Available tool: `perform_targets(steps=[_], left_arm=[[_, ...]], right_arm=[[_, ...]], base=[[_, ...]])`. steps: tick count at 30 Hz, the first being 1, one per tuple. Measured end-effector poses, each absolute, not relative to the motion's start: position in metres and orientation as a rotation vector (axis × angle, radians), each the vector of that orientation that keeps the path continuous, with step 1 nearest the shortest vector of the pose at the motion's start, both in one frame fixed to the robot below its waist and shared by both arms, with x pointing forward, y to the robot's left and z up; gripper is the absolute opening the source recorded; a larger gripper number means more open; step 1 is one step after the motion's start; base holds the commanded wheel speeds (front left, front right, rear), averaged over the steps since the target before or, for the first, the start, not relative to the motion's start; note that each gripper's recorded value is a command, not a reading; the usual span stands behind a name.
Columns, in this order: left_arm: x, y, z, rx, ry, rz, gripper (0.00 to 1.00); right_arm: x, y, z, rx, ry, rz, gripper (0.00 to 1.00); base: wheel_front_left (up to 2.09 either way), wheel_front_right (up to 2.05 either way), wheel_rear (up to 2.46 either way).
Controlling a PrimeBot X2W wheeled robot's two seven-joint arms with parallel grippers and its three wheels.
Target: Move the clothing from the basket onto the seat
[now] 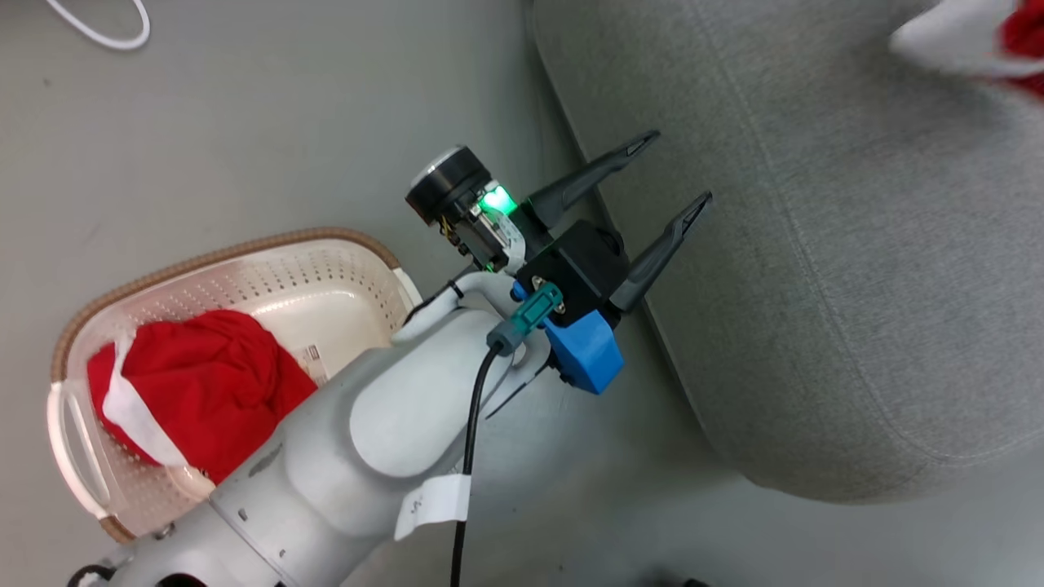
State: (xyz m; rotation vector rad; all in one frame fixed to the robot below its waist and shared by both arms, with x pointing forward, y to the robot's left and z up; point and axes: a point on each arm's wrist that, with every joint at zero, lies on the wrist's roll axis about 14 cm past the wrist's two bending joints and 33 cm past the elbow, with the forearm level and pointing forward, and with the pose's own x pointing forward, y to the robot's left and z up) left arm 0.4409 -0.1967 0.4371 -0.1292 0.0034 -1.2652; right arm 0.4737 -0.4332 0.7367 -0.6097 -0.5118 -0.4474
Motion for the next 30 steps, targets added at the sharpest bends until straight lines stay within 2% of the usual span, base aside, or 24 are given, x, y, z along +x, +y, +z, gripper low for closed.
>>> perform_targets(steps=[4,7,12,18,26,30], left_arm=[[0.456,-0.194,0.42,-0.133,0.007,-1.249,1.0],[0.463,-0.193,0.406,-0.14,0.021,-1.246,1.0],[0.468,-0.195,0.391,-0.16,0.034,-1.249,1.0],[0.468,-0.191,0.375,-0.162,0.062,-1.248,1.0],[0.47,-0.184,0.362,-0.153,0.088,-1.232,1.0],[0.472,-0.182,0.362,-0.146,0.085,-1.228,1.0]], right_arm=[[0.483,-0.454,0.744,-0.655,-0.508,-0.491,0.0],[0.494,-0.468,0.721,-0.645,-0.446,-0.512,0.0],[0.511,-0.481,0.657,-0.608,-0.29,-0.517,0.0],[0.512,-0.49,0.57,-0.528,-0.095,-0.529,0.0],[0.492,-0.484,0.464,-0.394,0.148,-0.538,0.0],[0.481,-0.477,0.432,-0.343,0.223,-0.538,0.0]], base=[[0.0,0.0,0.0],[0.0,0.0,0.0],[0.0,0.0,0.0],[0.0,0.0,0.0],[0.0,0.0,0.0],[0.0,0.0,0.0]])
